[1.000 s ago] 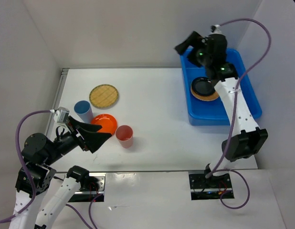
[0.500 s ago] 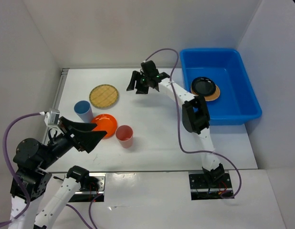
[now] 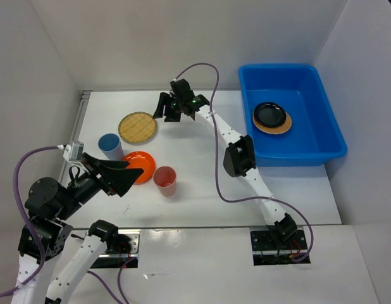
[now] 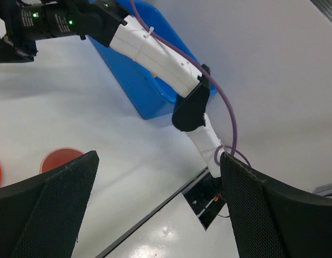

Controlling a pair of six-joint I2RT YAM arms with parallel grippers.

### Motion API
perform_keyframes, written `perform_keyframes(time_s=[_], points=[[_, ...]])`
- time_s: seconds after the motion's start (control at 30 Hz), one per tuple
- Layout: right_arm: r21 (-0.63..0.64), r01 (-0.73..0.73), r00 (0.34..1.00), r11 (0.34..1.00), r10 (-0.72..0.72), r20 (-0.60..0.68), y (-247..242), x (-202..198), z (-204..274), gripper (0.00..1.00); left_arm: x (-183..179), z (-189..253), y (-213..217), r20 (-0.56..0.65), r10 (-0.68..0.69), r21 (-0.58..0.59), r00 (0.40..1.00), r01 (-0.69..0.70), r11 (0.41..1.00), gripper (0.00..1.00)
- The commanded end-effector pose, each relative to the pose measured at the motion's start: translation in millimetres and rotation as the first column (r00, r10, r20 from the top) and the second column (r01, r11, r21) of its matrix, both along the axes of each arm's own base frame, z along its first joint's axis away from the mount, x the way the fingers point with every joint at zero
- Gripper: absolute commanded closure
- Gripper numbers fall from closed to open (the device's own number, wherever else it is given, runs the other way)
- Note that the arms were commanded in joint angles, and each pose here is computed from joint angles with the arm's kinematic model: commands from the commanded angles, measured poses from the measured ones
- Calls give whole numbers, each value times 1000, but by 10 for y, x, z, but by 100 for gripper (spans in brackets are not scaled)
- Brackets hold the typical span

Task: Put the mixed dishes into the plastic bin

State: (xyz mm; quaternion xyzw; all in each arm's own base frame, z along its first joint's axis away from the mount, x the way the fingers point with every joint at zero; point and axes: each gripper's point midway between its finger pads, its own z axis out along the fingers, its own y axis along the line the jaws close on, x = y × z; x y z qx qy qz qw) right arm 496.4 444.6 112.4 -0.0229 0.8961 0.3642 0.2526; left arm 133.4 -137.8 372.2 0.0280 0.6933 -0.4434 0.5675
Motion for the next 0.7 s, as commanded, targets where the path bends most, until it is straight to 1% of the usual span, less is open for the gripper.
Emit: perform_keyframes(time_s=[0.0, 0.03, 0.07, 0.1, 0.13, 0.17, 0.43, 0.53, 0.6, 0.67], points=[[-8, -23, 999, 1000, 23, -34, 50, -60, -42, 33, 27, 46, 0, 19, 6, -7, 1000, -6, 1000, 0], [19, -14, 1000, 1000, 14, -15, 103, 6, -151, 36, 27, 46, 0, 19, 6, -7, 1000, -6, 1000, 0], [80, -53, 996, 995, 59, -64, 176, -40, -169, 38, 27, 46, 0, 19, 6, -7, 1000, -6, 1000, 0], [82, -48, 996, 995, 54, -75, 182, -36, -214, 38, 26, 25, 1, 10, 6, -3, 1000, -6, 1000, 0], [54, -5, 999, 999, 7, -38, 171, 26, -217, 38, 28, 23, 3, 16, 6, 3, 1000, -6, 1000, 0], [51, -11, 999, 999, 14, -51, 176, 9, -284, 39, 28, 23, 3, 16, 6, 4, 1000, -6, 1000, 0], [37, -26, 992, 999, 30, -119, 186, -62, -685, 39, 28, 23, 3, 16, 6, 4, 1000, -6, 1000, 0], [70, -36, 991, 997, 45, -129, 245, -68, -736, 39, 30, 21, 5, 22, 7, 11, 1000, -7, 1000, 0], [103, -27, 991, 994, 40, -128, 291, -44, -675, 39, 30, 21, 5, 22, 7, 11, 1000, -7, 1000, 0], [120, -35, 988, 992, 53, -147, 323, -67, -765, 41, 7, 35, 13, 31, 7, 8, 1000, -7, 1000, 0]])
